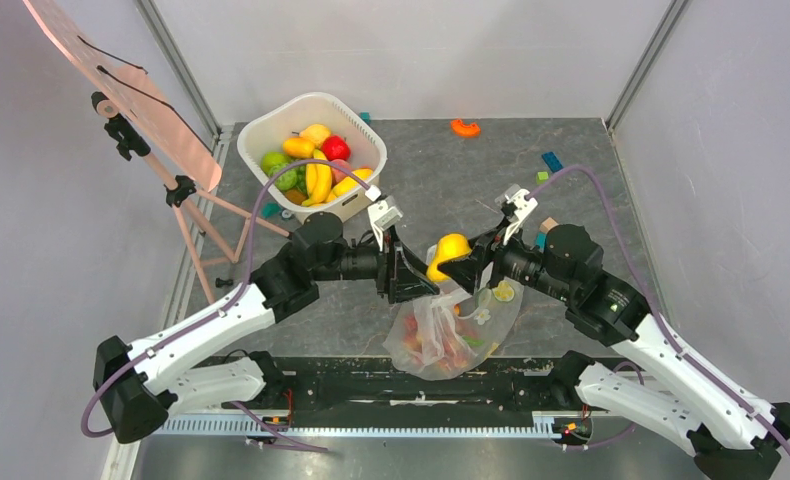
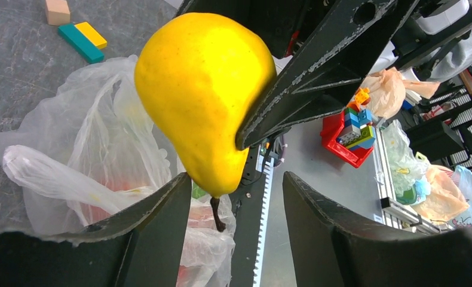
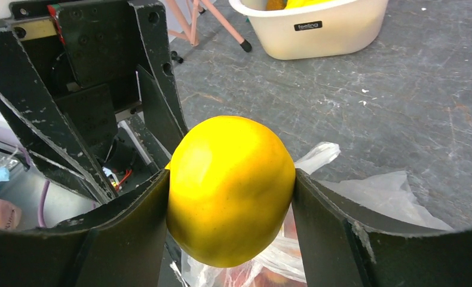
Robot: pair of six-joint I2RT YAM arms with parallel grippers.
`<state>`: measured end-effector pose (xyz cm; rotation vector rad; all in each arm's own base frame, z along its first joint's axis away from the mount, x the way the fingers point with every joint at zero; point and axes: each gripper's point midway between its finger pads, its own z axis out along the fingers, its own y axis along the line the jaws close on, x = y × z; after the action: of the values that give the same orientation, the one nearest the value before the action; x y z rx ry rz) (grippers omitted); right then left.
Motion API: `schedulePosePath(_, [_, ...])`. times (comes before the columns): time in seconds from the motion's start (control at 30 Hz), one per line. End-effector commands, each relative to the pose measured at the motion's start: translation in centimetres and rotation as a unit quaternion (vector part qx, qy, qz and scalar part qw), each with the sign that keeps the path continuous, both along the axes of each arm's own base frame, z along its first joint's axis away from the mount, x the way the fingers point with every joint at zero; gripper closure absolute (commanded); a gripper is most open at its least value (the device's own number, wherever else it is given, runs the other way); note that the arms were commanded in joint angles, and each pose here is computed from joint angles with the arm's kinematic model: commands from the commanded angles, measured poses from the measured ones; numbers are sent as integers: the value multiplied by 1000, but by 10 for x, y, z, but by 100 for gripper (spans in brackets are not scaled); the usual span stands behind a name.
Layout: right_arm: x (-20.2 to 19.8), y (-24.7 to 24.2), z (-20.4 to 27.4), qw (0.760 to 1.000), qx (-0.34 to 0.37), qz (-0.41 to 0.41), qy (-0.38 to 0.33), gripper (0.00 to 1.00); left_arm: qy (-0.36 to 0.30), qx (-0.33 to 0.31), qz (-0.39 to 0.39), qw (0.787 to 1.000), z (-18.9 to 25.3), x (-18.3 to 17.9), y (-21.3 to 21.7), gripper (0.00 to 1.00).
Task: Take the fake fruits out of the plastic bag
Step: Take out the fake fruit from the plastic bag.
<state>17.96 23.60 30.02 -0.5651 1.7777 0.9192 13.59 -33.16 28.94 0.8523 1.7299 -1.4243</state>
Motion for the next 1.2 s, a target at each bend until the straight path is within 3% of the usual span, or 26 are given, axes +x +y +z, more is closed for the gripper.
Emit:
schedulePosePath(0.0, [-3,12,18,999,48,23,-7,39,-36,-18,-1,999,14,3,-7,35])
schedulePosePath(0.3, [-11,21,16,996,67,53,3,39,-36,-14,3,999,12,5,-10,36])
schedulePosePath(0.4, [-13,22,14,996,66,59,6,38,-38,-14,3,999,12,5,-10,43])
schedulePosePath(0.7, [-16,19,14,996,69,56,4,34,-39,-13,6,999,12,7,-11,79])
schedulePosePath(0.97, [-4,-4,31,997,66,-8,-38,4,-30,20,42,998,-3,20,-8,89])
schedulePosePath(1.17, [9,-52,54,986,78,-127,-80,2,-24,88,107,990,-30,48,-1,90])
